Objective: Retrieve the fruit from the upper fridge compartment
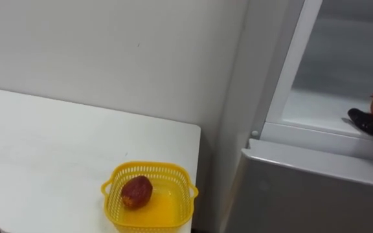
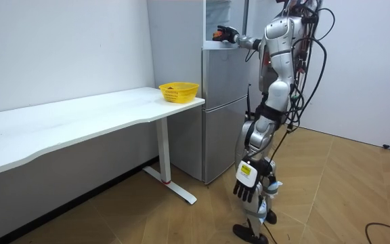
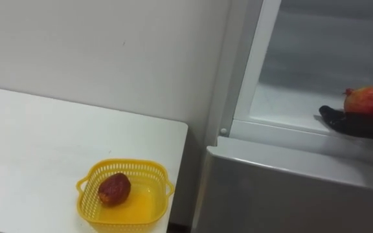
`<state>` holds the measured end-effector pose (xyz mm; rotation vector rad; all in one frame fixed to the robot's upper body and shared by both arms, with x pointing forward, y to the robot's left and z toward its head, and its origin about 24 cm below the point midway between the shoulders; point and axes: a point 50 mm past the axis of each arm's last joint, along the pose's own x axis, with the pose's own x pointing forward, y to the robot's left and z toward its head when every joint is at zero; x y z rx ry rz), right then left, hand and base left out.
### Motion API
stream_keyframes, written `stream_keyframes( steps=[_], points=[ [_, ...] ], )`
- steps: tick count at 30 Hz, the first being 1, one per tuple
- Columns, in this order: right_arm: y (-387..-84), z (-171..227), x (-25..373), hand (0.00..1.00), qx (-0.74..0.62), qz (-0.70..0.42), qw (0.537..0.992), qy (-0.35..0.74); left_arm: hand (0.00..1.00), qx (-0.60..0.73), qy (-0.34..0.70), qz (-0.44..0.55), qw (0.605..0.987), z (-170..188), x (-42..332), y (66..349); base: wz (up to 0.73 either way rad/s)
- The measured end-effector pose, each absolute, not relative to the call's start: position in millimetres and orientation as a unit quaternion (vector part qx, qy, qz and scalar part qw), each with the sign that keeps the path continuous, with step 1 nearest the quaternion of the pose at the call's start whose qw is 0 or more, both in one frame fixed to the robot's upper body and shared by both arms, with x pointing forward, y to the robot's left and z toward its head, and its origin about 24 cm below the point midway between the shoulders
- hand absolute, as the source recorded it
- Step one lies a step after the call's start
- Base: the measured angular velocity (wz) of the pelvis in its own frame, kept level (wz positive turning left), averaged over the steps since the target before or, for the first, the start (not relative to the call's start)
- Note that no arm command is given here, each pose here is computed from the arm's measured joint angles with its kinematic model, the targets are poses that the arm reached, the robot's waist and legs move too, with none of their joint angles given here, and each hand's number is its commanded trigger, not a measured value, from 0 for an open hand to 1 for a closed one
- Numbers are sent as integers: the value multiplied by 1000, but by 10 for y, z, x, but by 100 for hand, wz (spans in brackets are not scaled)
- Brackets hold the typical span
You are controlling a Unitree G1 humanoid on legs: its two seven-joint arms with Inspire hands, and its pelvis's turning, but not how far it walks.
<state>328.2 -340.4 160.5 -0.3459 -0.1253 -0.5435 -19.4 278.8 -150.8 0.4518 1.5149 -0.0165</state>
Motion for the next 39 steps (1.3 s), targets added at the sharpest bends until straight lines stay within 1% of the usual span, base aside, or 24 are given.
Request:
stream_keyframes(
  steps=[1,2,3,4,14,23,32,39],
  points=[
    [-3415,1586,3282,61,-171,-265,947,-56,0,204,683,-6,702,-1507,-199,2792,0],
    [-3424,1570,3281,76,-171,-262,948,-50,0,204,684,-5,700,-1506,-203,2794,0],
    [-3426,1561,3282,85,-171,-260,949,-47,0,204,685,-5,699,-1506,-207,2795,0],
    [-3424,1549,3285,100,-172,-256,950,-43,0,204,686,-4,698,-1506,-212,2796,3],
    [-3474,1530,3281,100,-179,-228,956,-32,0,206,686,-4,698,-1504,-205,2803,0],
    [-3562,1575,3249,100,-192,-236,952,-30,0,206,686,-4,698,-1503,-196,2810,3],
    [-3550,1585,3262,100,-208,-233,950,-27,0,210,685,-3,697,-1495,-192,2831,0],
    [-3471,1640,3330,100,-227,-222,948,-32,0,214,682,0,699,-1496,-167,2833,0]
  ],
)
